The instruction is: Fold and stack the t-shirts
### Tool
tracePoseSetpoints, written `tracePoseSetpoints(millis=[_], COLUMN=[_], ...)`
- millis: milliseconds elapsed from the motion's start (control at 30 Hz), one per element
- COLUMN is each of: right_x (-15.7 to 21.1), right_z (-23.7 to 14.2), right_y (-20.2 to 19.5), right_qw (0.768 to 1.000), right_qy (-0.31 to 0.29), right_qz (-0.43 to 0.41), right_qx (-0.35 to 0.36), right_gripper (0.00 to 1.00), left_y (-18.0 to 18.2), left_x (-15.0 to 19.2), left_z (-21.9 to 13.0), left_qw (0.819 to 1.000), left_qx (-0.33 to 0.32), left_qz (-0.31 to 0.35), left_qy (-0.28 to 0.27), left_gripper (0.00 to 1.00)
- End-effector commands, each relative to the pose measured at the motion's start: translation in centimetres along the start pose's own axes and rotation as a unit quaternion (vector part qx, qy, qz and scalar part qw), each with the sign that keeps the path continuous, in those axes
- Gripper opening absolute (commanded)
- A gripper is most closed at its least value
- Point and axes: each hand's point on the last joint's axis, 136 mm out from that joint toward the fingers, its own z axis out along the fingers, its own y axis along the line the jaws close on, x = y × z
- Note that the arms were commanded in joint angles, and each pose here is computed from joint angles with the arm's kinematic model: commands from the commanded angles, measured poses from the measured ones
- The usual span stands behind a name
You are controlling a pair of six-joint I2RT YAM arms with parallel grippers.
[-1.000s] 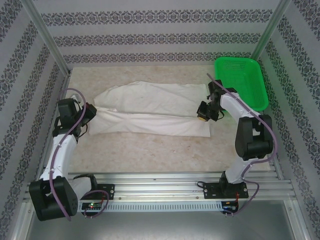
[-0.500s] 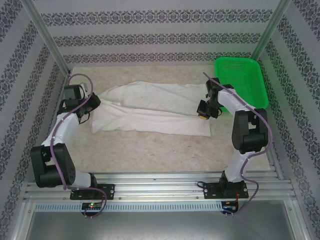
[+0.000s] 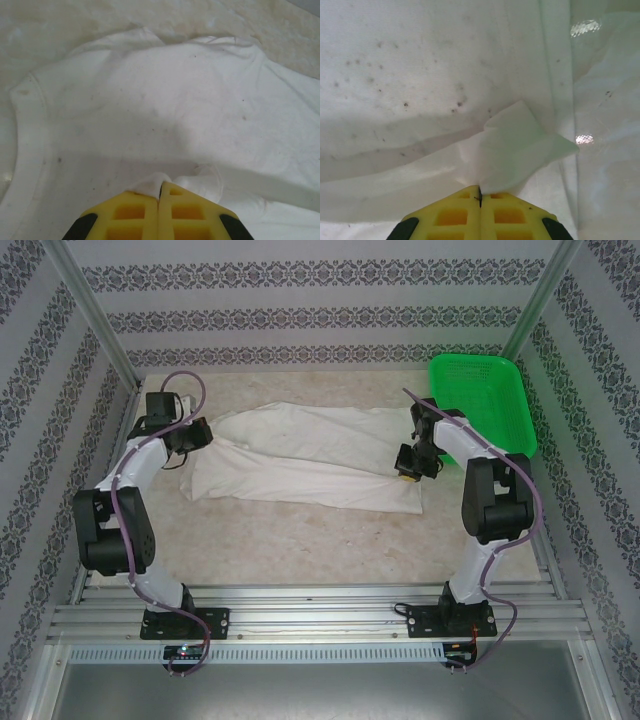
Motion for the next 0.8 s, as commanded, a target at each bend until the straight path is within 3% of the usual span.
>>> tracePoseSetpoints(millis=[0, 567, 767], right_x=[-0.5, -1.4, -1.8], right_z=[0.1, 1.1, 1.0], right_y=[-0.6, 0.0, 0.5], right_qw=[1.000, 0.999, 0.999], right_qy=[-0.001, 0.004, 0.000], right_qz=[-0.008, -0.021, -0.025], right_qx=[0.028, 0.044, 0.043], right_gripper=[0.00, 0.00, 0.00], left_y=[-0.4, -1.2, -1.0], left_x=[-0.8, -3.0, -3.0], left_z=[0.1, 4.0, 3.8], left_qw=[0.999, 0.998, 0.998], left_qx=[-0.002, 0.013, 0.007], left_qz=[0.038, 0.055, 0.050], left_qy=[0.006, 0.034, 0.034], left_gripper=[0.00, 0.05, 0.01])
